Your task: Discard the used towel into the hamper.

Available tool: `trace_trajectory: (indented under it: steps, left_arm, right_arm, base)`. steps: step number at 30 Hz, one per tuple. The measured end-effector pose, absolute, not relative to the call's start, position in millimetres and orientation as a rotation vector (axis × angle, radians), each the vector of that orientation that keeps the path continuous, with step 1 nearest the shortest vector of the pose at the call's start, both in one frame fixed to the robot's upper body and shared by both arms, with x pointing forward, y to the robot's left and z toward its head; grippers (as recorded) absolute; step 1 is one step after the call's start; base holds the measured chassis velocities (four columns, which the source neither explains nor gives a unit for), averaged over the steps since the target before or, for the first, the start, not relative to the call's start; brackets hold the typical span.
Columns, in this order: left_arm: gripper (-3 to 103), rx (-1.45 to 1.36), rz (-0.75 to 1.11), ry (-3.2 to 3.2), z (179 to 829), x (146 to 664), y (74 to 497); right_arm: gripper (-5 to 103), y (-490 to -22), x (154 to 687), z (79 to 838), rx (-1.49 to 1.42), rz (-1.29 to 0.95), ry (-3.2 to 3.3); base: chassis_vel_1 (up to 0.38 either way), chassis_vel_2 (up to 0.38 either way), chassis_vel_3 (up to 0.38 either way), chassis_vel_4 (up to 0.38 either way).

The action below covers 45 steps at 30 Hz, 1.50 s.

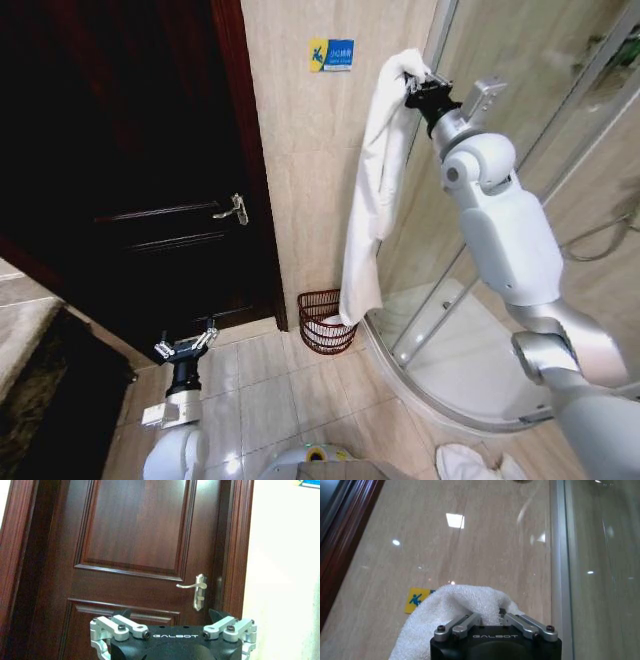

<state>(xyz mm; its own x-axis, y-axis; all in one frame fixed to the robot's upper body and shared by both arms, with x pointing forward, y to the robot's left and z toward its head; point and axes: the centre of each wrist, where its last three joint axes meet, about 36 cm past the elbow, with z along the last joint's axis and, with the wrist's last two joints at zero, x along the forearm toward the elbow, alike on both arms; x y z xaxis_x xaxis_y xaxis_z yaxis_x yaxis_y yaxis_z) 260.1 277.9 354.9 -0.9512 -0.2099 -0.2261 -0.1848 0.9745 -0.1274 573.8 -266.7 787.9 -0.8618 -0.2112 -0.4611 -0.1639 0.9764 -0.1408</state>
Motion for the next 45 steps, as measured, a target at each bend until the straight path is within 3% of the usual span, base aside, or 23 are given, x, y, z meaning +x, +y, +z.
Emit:
trace_trajectory:
  steps: [28,45]
  left_arm:
    - [100,-0.305,-0.155,2.874,350,253,280]
    - [100,-0.293,-0.153,2.885,344,254,278]
  right_arm:
    - [9,-257,582,698,-0.260,-0.162,2.754]
    - [9,-233,576,589,-0.286,-0.084,2.894]
  base:
    - [0.000,0.000,0.000,0.000]
    - [0.000,0.000,0.000,0.000]
